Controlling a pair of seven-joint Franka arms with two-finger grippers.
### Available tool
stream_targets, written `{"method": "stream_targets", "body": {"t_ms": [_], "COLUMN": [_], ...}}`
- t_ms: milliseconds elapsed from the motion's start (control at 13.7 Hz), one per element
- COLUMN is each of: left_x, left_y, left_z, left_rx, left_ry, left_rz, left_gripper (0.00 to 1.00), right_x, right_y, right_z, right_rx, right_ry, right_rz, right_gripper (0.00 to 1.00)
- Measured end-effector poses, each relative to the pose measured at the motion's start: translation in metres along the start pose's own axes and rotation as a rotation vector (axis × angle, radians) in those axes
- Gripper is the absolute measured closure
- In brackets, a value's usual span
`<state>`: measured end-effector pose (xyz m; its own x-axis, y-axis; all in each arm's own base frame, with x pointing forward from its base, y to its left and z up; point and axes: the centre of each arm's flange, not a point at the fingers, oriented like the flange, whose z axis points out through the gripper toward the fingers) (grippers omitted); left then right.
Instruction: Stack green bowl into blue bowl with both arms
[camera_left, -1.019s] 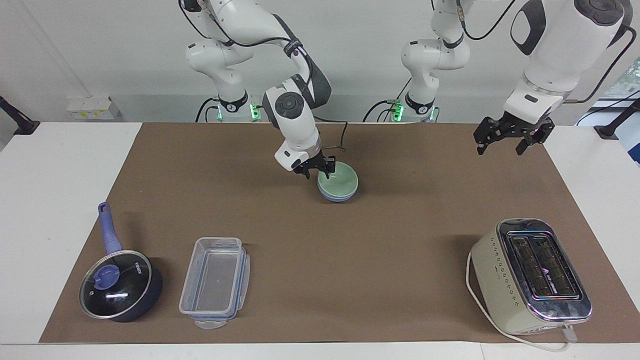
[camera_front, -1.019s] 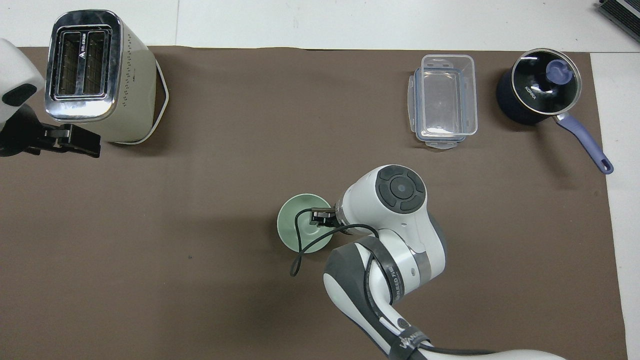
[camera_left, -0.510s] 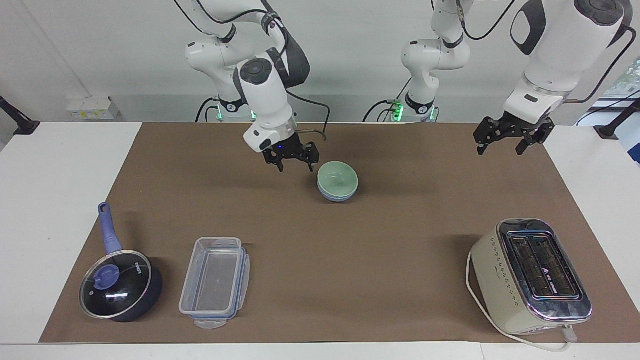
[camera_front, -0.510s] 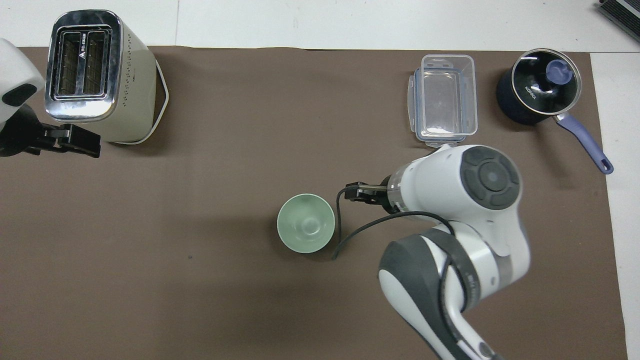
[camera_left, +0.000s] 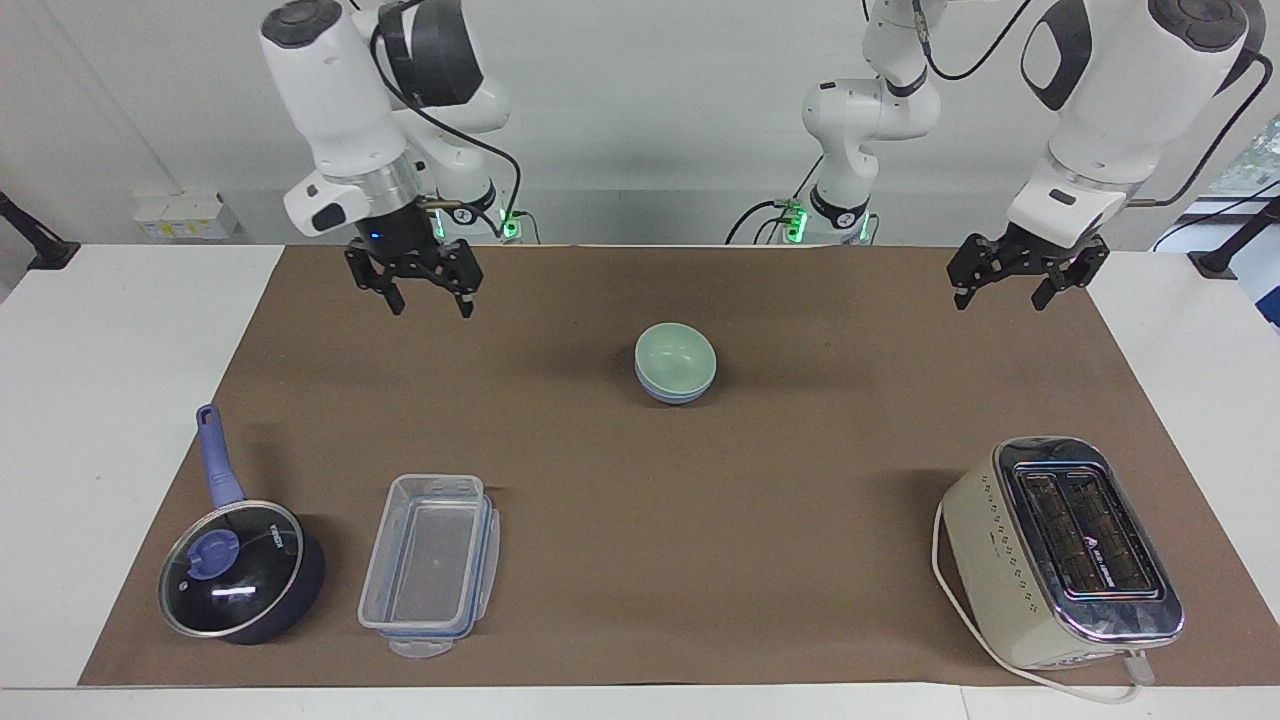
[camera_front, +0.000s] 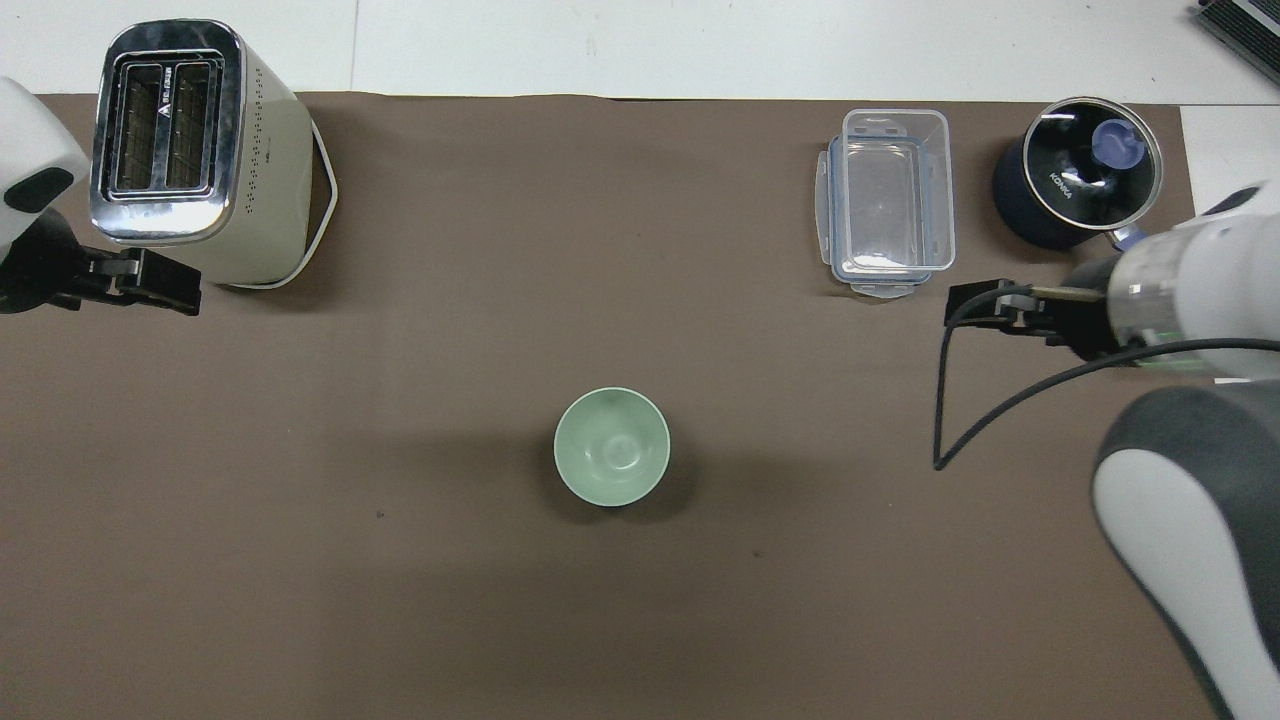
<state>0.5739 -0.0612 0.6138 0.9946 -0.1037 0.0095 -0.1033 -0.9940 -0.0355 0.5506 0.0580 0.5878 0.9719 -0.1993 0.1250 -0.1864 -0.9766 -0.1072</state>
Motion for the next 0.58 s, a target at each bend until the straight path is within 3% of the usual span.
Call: {"method": "stream_targets", "body": {"t_ms": [218,364,582], "left_x": [0.000,0.000,0.000], "left_y": [0.000,0.000,0.000], "left_z": [0.000,0.000,0.000], "left_rx": [0.000,0.000,0.000], "left_ry": [0.000,0.000,0.000], "left_rz": [0.000,0.000,0.000], "left_gripper": [0.00,0.00,0.00], "right_x": [0.013,0.013,0.018], "right_y": [0.039,0.053,0.053], "right_z": [-0.043,-0.073,-0.093], "right_rx": [-0.044,-0.096,-0.104], "right_ry": [0.013,-0.019,-0.048], "right_rz": [0.055,0.037,0.016], "right_gripper": [0.00,0.00,0.00]}}
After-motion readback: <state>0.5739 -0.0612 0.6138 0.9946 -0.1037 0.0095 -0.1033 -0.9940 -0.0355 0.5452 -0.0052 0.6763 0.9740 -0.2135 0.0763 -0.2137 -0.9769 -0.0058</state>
